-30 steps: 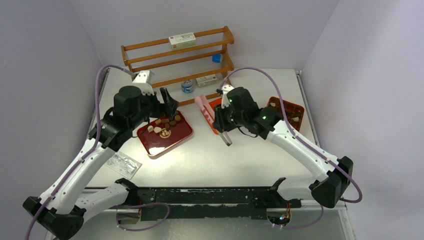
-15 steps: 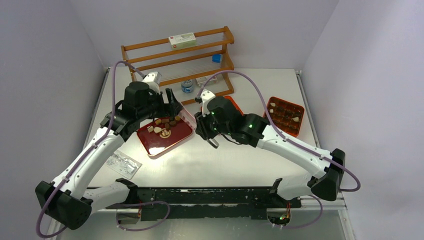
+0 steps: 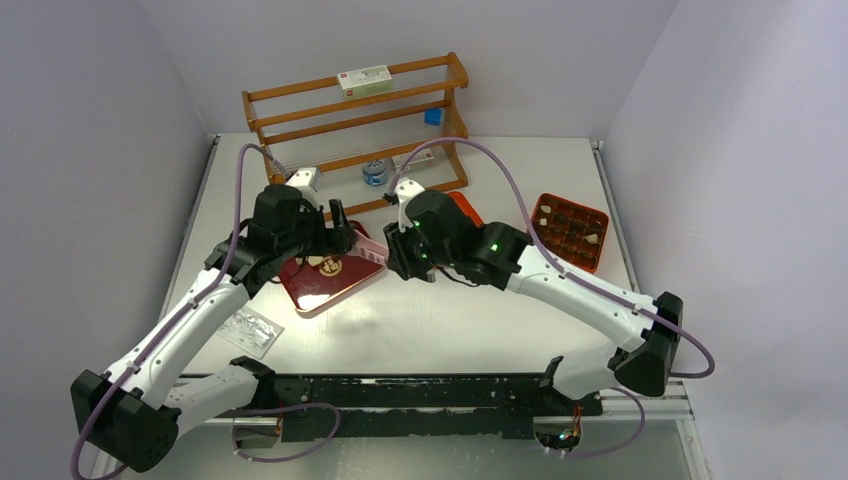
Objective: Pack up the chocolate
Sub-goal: Adjust the clamp.
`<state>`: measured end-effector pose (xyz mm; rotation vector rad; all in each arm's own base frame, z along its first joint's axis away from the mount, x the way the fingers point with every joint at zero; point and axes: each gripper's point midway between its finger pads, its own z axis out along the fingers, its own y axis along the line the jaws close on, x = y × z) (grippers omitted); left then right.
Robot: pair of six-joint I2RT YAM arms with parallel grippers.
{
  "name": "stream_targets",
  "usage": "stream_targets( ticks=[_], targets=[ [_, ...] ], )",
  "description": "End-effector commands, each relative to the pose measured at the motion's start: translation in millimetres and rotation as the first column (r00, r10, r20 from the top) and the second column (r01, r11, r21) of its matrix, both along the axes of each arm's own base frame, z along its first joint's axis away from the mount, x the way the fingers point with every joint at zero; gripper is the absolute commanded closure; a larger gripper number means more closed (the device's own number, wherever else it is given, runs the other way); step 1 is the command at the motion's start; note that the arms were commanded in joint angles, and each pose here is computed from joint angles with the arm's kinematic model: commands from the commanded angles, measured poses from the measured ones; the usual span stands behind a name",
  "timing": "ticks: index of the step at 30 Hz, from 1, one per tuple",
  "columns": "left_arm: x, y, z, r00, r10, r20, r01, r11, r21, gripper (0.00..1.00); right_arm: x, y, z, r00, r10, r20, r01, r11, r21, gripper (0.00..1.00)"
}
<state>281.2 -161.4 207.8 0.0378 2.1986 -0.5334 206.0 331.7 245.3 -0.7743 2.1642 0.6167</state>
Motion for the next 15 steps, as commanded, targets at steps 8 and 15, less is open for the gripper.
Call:
stream_targets(
  ticks=[8,15],
  targets=[
    [-9,45,53,0.971,0.128,0.203,-0.14,0.989,0.048,0.14,15,3,-23,0.995,-0.081,-0.055,0.073,0.989,-0.125,0.66],
    [-28,89,77,0.885,0.23,0.405,-0.273,0.961,0.052,0.05,29,23,-31,0.996,-0.074,-0.059,0.064,0.985,-0.158,0.65]
  ],
)
